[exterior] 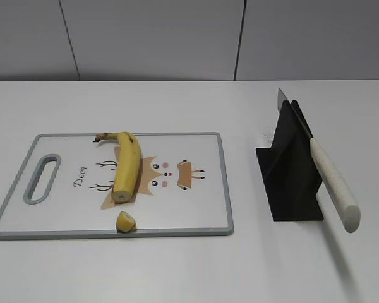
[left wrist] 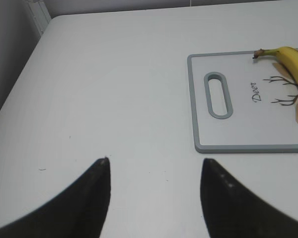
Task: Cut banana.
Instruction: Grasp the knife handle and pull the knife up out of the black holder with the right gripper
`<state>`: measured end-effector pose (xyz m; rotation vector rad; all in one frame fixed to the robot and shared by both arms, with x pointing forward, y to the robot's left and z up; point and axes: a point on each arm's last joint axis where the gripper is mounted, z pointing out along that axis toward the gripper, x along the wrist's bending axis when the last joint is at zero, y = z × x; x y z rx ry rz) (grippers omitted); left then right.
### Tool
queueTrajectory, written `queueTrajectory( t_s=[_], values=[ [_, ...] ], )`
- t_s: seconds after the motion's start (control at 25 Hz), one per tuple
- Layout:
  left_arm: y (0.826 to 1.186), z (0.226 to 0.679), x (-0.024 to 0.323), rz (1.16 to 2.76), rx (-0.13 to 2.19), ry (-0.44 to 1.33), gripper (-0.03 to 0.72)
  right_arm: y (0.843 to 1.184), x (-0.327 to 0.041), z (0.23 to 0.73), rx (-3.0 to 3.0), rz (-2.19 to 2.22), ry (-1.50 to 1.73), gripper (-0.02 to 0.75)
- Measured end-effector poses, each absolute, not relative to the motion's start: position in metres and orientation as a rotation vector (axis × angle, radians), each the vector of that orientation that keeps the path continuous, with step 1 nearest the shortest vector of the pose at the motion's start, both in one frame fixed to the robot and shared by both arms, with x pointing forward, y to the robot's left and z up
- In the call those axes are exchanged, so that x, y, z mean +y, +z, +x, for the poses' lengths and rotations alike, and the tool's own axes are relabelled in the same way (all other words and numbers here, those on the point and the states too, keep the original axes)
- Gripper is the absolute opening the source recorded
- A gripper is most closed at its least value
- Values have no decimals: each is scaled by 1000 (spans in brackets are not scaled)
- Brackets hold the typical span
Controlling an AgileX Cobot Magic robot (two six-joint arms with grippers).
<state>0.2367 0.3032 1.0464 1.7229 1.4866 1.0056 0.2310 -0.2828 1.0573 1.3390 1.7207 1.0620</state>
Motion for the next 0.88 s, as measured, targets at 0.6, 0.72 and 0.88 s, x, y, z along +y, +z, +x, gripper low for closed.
queueTrajectory(
  t_s=[0.6,0.72,0.88],
  values=[
    [1046,237,303,1723,1487,1006,553,1057,-283,231,1721,1339,1062,478],
    [1046,237,303,1723,1487,1006,553,1057,-283,231,1721,1339,1062,478],
    [1046,237,303,1723,1487,1006,553,1057,-283,231,1721,1339,1062,478]
  ],
)
